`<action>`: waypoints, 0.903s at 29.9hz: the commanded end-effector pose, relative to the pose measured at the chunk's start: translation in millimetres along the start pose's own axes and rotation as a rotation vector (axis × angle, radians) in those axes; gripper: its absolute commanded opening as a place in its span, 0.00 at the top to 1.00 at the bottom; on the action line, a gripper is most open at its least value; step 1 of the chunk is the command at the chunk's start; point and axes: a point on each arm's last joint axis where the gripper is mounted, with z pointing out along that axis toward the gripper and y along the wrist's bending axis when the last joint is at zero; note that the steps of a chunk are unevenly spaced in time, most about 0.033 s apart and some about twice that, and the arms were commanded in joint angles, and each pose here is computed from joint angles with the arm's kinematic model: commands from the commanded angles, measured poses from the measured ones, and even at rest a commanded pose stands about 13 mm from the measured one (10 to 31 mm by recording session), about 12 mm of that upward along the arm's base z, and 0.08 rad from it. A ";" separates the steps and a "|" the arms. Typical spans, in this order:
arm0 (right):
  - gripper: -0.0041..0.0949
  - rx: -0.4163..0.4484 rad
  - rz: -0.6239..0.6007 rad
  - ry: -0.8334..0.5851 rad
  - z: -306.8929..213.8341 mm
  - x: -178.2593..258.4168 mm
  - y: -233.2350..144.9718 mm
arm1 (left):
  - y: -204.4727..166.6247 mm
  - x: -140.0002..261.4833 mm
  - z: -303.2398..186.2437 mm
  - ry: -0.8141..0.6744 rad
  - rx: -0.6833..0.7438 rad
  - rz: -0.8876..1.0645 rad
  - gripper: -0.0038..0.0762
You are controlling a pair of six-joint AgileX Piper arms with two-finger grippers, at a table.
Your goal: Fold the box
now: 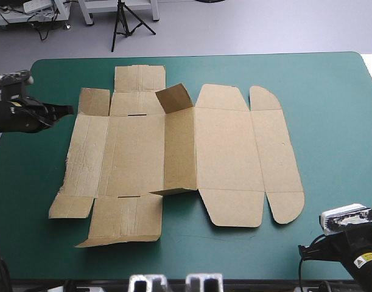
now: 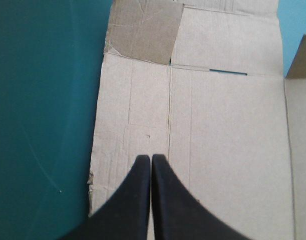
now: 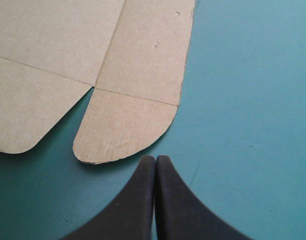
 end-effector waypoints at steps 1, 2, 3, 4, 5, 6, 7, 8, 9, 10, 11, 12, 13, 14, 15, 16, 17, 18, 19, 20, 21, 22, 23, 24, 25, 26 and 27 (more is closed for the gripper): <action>0.98 0.026 -0.009 -0.087 -3.8 -12.1 -3.1 | 18.7 -16.7 -17.8 -0.060 0.137 -0.144 0.95; 0.98 0.028 -0.009 -0.092 -3.9 -12.4 -3.3 | 26.6 -16.5 -17.1 -0.046 0.150 -0.185 0.95; 0.98 0.030 -0.009 -0.096 -3.9 -12.8 -3.4 | 32.7 -17.2 -16.9 -0.044 0.166 -0.213 0.95; 0.98 0.031 -0.009 -0.098 -3.9 -13.0 -3.5 | 38.4 -16.8 -14.5 -0.031 0.173 -0.230 0.95; 0.98 0.031 -0.009 -0.099 -3.9 -13.1 -3.5 | 41.5 -16.3 -14.8 -0.027 0.171 -0.242 0.95; 0.98 0.031 -0.009 -0.099 -3.9 -13.1 -3.5 | 44.4 -15.3 -13.1 -0.012 0.165 -0.248 0.95; 0.98 0.031 -0.009 -0.099 -3.9 -13.1 -3.5 | 47.3 -14.3 -12.1 0.001 0.158 -0.252 0.95; 0.98 0.031 -0.009 -0.099 -3.9 -13.1 -3.5 | 48.2 -13.5 -9.6 0.018 0.159 -0.253 0.95; 0.98 0.031 -0.009 -0.099 -3.9 -13.1 -3.5 | 48.4 -12.4 -8.6 0.033 0.161 -0.252 0.95; 0.98 0.031 -0.009 -0.099 -3.9 -13.1 -3.5 | 49.2 -11.2 -5.1 0.059 0.168 -0.256 0.95; 0.98 0.031 -0.009 -0.099 -3.9 -13.1 -3.5 | 50.2 -10.0 -1.5 0.085 0.175 -0.257 0.95; 0.98 0.031 -0.009 -0.099 -3.9 -13.1 -3.5 | 50.3 -8.3 1.3 0.116 0.187 -0.258 0.94; 0.98 0.031 -0.009 -0.099 -3.9 -13.1 -3.5 | 50.8 -6.4 5.3 0.151 0.201 -0.263 0.92; 0.98 0.031 -0.009 -0.099 -3.9 -13.1 -3.5 | 51.0 -4.1 8.3 0.191 0.215 -0.267 0.90; 0.98 0.031 -0.009 -0.099 -3.9 -13.1 -3.5 | 52.5 -4.2 11.3 0.197 0.213 -0.270 0.86; 0.98 0.031 -0.009 -0.099 -3.9 -13.1 -3.5 | 53.4 -4.1 13.0 0.201 0.212 -0.271 0.81; 0.98 0.031 -0.009 -0.099 -3.9 -13.1 -3.5 | 53.3 -4.2 13.2 0.202 0.214 -0.272 0.76; 0.98 0.030 -0.009 -0.096 -3.9 -12.9 -3.4 | 53.6 -4.2 13.8 0.203 0.214 -0.273 0.72; 0.98 0.030 -0.009 -0.096 -3.9 -12.9 -3.4 | 54.2 -3.9 13.9 0.206 0.207 -0.270 0.64; 0.98 0.030 -0.009 -0.096 -3.9 -12.9 -3.4 | 55.2 -3.5 14.7 0.210 0.200 -0.267 0.56; 0.98 0.030 -0.009 -0.096 -3.9 -12.9 -3.4 | 56.8 -2.8 15.5 0.217 0.184 -0.264 0.50; 0.98 0.027 -0.006 -0.098 -3.9 -13.0 -3.2 | 58.5 -2.0 16.3 0.225 0.168 -0.260 0.44; 0.98 0.027 -0.005 -0.098 -3.9 -13.0 -3.2 | 61.6 -0.3 16.6 0.238 0.133 -0.246 0.39; 0.98 0.027 -0.002 -0.098 -3.9 -13.0 -3.2 | 63.9 0.8 16.6 0.247 0.107 -0.234 0.36; 0.98 0.027 -0.002 -0.098 -3.9 -13.0 -3.2 | 66.7 3.2 17.6 0.261 0.079 -0.225 0.35; 0.98 0.027 -0.002 -0.098 -3.9 -13.0 -3.2 | 68.8 6.5 19.6 0.278 0.061 -0.221 0.36; 0.98 0.027 -0.002 -0.098 -3.9 -13.0 -3.2 | 70.1 9.4 21.7 0.292 0.053 -0.221 0.36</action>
